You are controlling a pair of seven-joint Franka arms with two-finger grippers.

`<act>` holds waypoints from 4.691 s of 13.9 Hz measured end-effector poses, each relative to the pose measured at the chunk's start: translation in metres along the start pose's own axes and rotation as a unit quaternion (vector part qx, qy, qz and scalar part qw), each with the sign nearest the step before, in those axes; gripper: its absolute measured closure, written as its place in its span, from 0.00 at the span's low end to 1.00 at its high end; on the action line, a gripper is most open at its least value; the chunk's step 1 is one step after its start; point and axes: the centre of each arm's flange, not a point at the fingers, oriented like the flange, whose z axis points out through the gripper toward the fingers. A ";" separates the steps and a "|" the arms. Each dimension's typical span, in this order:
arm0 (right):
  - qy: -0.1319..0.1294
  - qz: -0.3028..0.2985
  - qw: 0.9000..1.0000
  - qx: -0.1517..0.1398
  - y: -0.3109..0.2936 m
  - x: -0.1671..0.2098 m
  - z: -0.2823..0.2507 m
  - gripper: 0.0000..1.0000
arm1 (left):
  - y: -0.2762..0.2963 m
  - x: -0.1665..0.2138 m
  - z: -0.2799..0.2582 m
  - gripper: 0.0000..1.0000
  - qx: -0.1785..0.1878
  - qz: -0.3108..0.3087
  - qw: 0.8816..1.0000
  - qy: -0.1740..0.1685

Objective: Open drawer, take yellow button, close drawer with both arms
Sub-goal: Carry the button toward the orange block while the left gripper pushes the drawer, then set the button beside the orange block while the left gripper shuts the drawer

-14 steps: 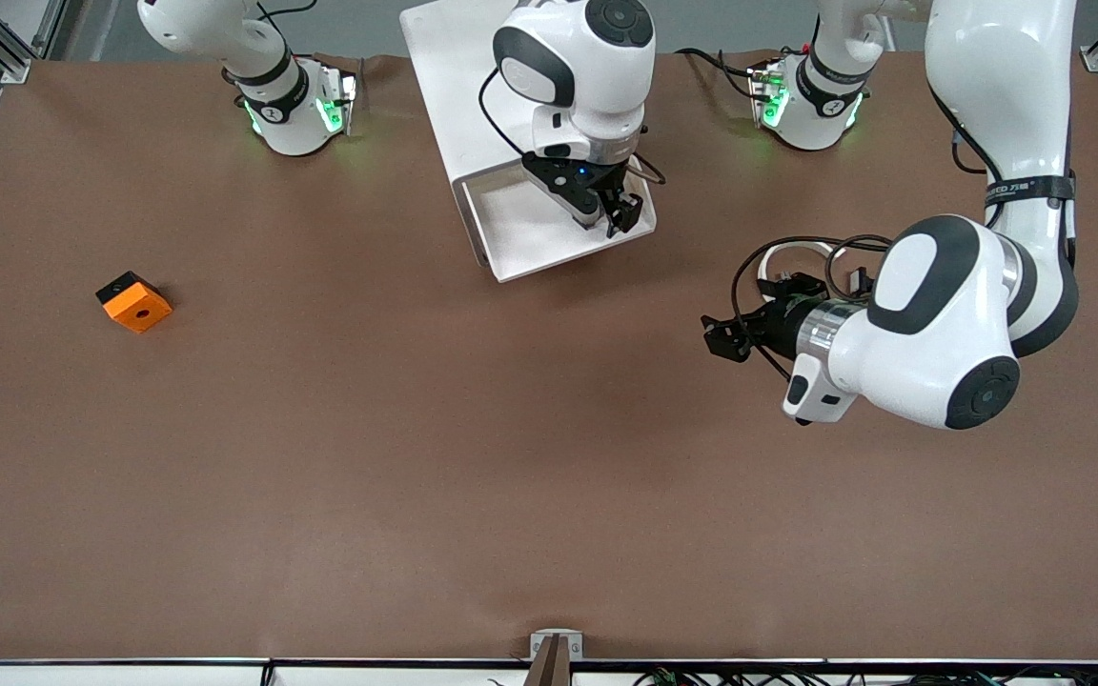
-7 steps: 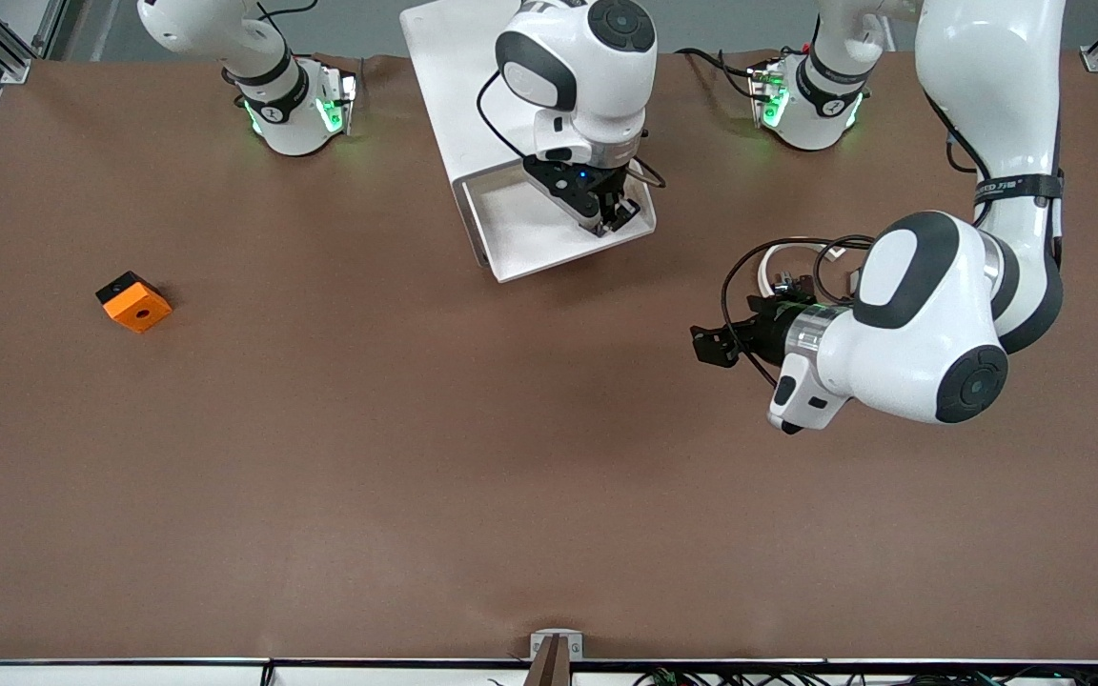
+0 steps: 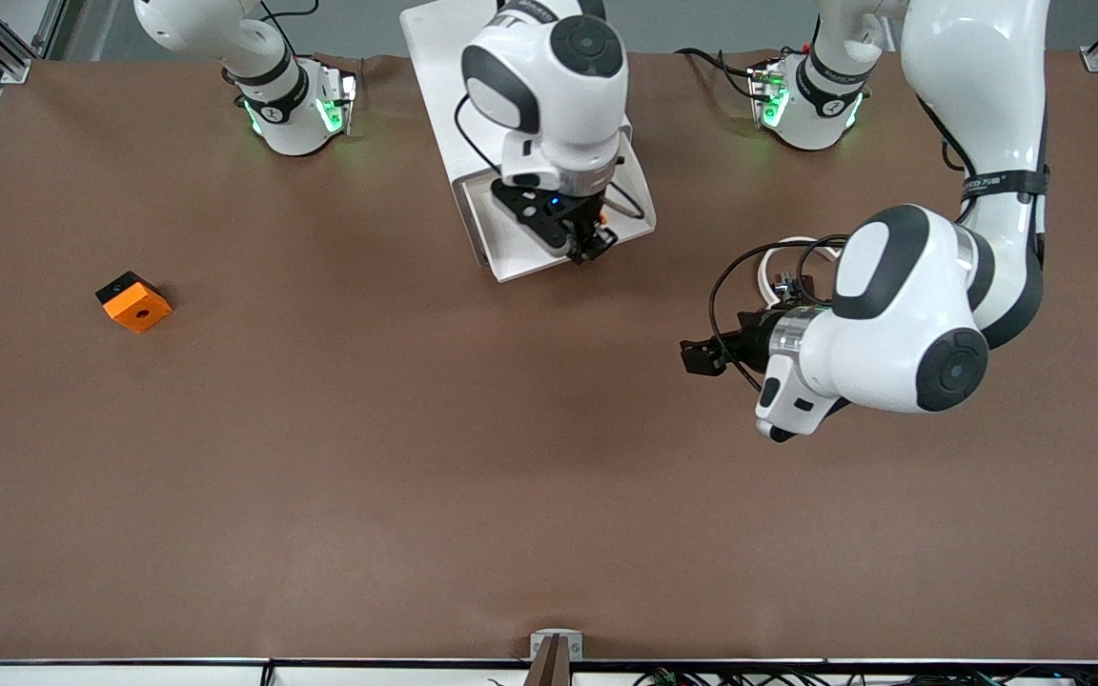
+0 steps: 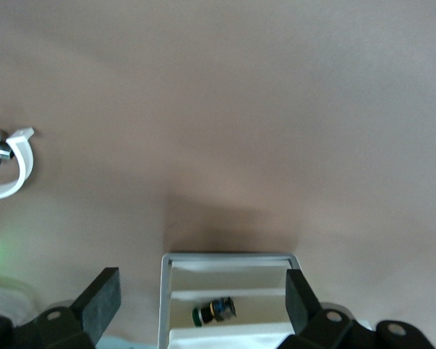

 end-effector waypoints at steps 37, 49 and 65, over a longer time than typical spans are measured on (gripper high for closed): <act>0.037 -0.320 0.947 -0.009 0.438 0.583 0.265 0.58 | 0.069 -0.202 0.185 0.00 0.060 0.051 0.992 0.094; 0.023 -0.307 0.952 -0.004 0.446 0.581 0.293 0.34 | 0.086 -0.279 0.227 0.00 0.079 0.049 0.993 0.072; -0.152 -0.319 0.935 -0.018 0.380 0.586 -0.065 0.00 | 0.087 -0.293 0.236 0.00 0.089 0.029 0.993 0.072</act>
